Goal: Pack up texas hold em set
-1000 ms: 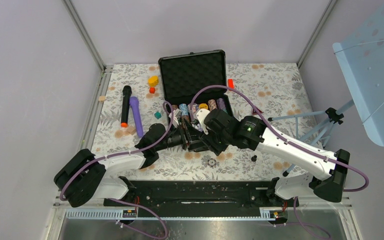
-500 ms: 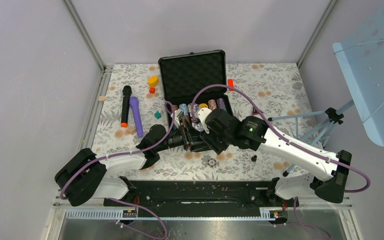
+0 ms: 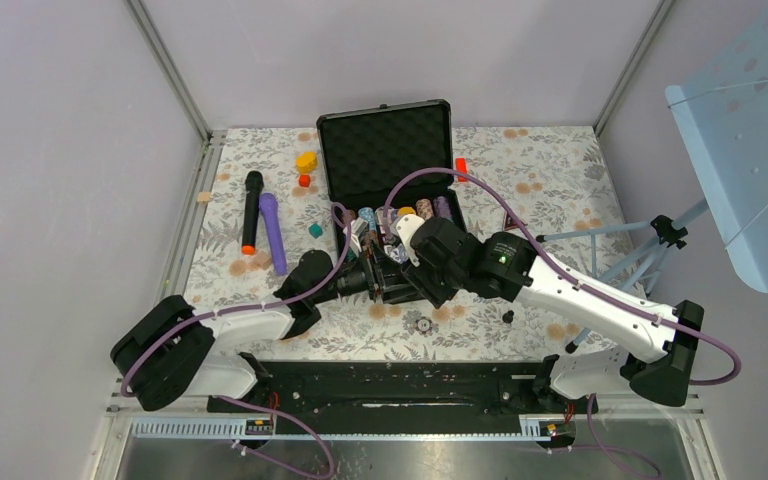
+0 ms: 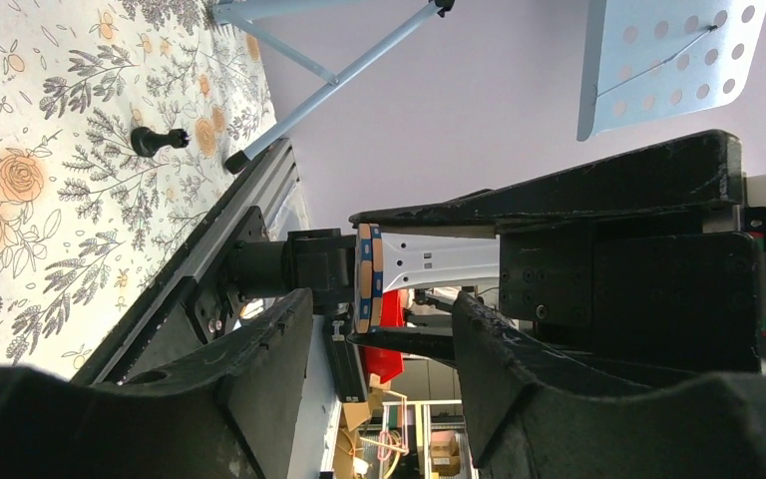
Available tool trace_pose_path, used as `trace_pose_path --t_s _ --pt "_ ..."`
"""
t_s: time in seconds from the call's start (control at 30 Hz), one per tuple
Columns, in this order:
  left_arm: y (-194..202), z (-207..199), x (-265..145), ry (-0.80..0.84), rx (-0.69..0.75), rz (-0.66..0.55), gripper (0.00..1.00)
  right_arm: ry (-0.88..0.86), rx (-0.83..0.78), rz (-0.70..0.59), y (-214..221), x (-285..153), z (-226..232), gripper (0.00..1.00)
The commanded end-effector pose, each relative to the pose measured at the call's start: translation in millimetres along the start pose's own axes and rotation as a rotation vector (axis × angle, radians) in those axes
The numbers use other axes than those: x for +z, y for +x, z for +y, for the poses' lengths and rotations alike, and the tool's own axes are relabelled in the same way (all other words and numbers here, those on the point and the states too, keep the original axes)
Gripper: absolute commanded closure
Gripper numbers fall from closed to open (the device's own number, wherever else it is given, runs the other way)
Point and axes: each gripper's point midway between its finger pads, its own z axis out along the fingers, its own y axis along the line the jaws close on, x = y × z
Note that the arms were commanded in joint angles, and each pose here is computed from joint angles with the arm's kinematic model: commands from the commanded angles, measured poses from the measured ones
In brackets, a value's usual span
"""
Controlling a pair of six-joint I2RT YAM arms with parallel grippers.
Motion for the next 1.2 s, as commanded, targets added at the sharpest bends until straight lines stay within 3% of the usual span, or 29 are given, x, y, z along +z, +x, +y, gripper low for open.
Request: trace_pose_path --t_s 0.0,0.33,1.17 --pt "0.4 -24.4 4.2 0.089 0.041 0.006 0.48 -0.001 0.029 -0.096 -19.6 -16.3 0.1 1.0" --pt "2.4 -24.7 5.7 0.096 0.037 0.011 0.52 -0.023 0.039 -0.11 -23.0 -19.5 3.8 1.0" --pt "4.4 -26.0 9.5 0.107 0.032 0.024 0.73 -0.029 0.036 -0.112 -24.5 -19.4 4.7 1.0"
